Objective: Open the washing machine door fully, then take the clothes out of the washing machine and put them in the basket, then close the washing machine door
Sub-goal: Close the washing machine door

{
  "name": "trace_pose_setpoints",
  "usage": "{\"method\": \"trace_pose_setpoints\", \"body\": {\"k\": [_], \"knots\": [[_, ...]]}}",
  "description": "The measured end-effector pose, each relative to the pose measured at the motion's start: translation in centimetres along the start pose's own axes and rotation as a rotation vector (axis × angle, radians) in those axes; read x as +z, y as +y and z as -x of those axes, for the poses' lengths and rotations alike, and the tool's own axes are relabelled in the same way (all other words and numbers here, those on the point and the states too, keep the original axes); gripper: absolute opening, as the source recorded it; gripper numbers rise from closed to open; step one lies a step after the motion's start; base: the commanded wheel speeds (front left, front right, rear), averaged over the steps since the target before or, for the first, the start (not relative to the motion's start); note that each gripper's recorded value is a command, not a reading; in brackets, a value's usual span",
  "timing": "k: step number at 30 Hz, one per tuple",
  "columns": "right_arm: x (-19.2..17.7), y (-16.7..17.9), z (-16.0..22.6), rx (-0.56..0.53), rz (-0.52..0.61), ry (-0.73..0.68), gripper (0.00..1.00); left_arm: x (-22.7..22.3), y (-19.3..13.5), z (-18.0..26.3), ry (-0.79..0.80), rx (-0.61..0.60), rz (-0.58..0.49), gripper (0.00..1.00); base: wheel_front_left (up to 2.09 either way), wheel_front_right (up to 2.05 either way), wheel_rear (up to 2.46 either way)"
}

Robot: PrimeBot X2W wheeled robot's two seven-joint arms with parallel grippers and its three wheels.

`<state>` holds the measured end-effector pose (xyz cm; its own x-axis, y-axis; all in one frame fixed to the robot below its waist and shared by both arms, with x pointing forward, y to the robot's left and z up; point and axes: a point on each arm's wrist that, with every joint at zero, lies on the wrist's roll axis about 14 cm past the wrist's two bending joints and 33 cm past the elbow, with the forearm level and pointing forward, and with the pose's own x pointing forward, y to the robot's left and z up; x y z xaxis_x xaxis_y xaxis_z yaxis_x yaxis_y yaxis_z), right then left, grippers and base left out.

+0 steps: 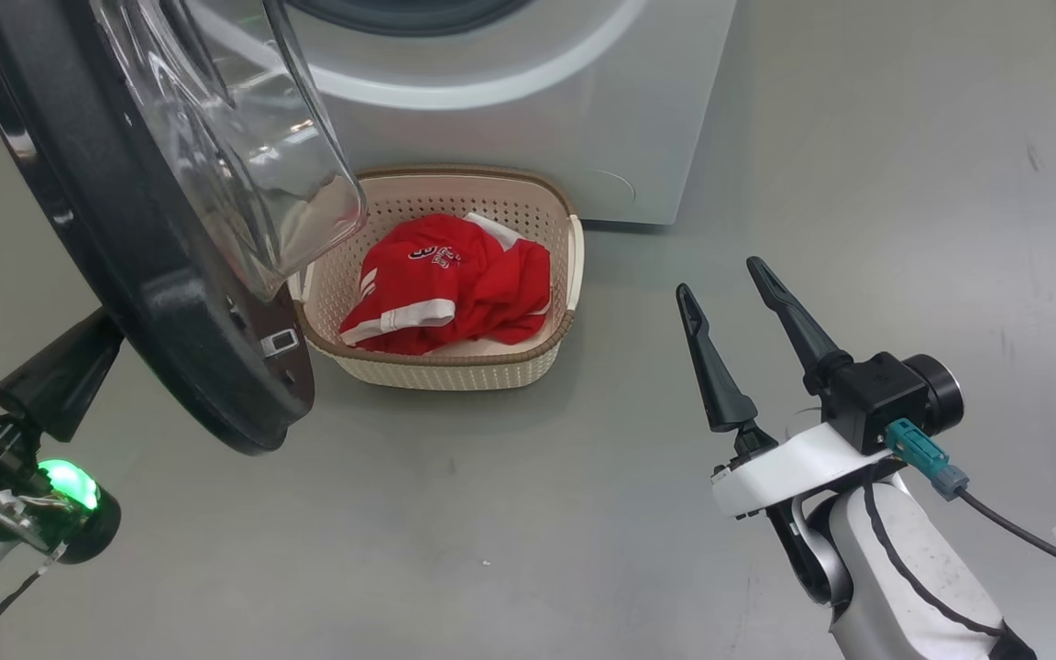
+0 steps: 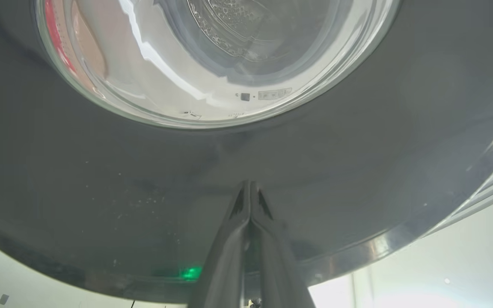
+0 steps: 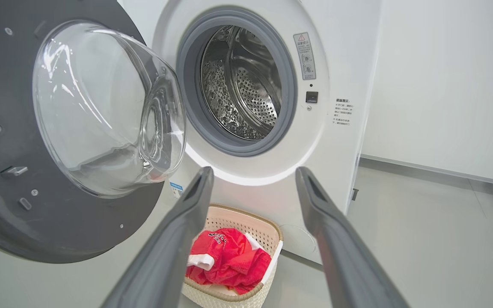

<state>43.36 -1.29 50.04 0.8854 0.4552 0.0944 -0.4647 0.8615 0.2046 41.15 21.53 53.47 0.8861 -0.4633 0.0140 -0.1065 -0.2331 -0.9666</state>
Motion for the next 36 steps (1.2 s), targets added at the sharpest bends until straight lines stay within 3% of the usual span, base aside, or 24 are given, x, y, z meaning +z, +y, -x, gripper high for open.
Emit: {"method": "trace_pose_setpoints", "body": {"k": [24, 36], "knots": [[1.7, -10.2, 5.4, -0.382, 0.082, -0.014, 1.0, -5.4, 3.8, -8.5, 0.178, 0.059, 0.059, 0.0, 0.0, 0.0, 0.0], [1.8, -12.1, 7.5, -0.461, 0.097, -0.001, 1.0, -6.1, 5.6, -11.3, 0.165, 0.094, 0.069, 0.0, 0.0, 0.0, 0.0]]}}
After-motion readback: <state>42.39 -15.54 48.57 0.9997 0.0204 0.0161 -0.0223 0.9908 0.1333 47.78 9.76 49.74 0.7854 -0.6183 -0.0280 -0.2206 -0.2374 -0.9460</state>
